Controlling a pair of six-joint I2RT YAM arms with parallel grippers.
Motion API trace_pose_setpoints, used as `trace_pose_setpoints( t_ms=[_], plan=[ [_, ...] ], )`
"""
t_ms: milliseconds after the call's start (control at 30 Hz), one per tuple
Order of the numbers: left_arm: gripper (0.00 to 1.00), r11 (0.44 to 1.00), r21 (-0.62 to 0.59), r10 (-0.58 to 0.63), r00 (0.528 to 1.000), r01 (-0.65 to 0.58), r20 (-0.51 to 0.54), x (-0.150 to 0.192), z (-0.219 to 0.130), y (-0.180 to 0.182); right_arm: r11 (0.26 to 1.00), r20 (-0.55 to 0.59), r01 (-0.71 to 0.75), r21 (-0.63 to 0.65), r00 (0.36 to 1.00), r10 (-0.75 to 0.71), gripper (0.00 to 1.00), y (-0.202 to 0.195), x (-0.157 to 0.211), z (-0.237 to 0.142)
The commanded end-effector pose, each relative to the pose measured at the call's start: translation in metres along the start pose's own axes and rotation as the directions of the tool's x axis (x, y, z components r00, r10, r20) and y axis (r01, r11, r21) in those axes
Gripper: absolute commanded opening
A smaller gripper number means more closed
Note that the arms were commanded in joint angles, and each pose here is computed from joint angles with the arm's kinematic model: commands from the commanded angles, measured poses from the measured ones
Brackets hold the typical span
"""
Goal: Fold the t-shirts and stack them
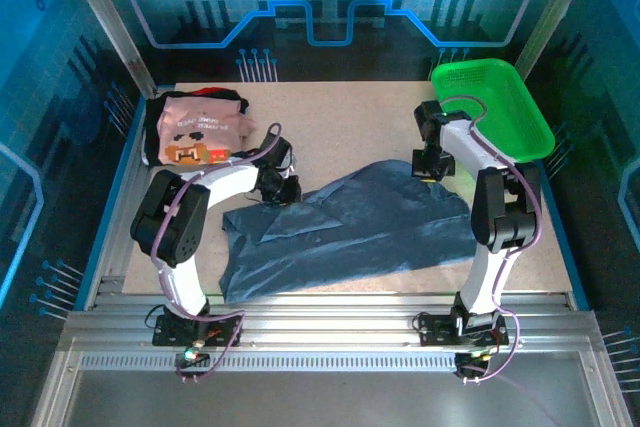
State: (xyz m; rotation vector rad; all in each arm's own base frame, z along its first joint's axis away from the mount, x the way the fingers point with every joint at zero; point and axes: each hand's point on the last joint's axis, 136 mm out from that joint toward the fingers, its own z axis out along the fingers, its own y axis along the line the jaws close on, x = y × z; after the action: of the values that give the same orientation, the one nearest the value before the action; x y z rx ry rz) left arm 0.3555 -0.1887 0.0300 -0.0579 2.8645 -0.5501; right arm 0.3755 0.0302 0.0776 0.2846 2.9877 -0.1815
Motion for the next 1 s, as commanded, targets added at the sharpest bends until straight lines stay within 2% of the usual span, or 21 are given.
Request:
trace_pose_setpoints(
  t_ms=[0, 500, 967],
  plan=[
    [0.12, 0.999, -0.036, 0.018, 1.0, -0.018, 0.003, 0.002, -0.009, 0.002, 1.0, 0.015, -0.007, -0.014, 1.0, 0.007, 0.0, -0.006, 0.0, -0.01],
    [0.05, 0.999, -0.014, 0.04, 0.986, -0.038, 0.164, -0.022, -0.095, -0.01, 0.999, 0.043, -0.053, -0.012, 0.998, 0.054, 0.0, -0.019, -0.013, -0.016],
    [0.03, 0.999, -0.052, 0.02, 0.927, -0.001, 0.376, -0.068, -0.191, 0.028, 0.993, 0.112, -0.102, -0.064, 0.988, 0.109, 0.0, -0.03, -0.07, -0.039]
  ],
)
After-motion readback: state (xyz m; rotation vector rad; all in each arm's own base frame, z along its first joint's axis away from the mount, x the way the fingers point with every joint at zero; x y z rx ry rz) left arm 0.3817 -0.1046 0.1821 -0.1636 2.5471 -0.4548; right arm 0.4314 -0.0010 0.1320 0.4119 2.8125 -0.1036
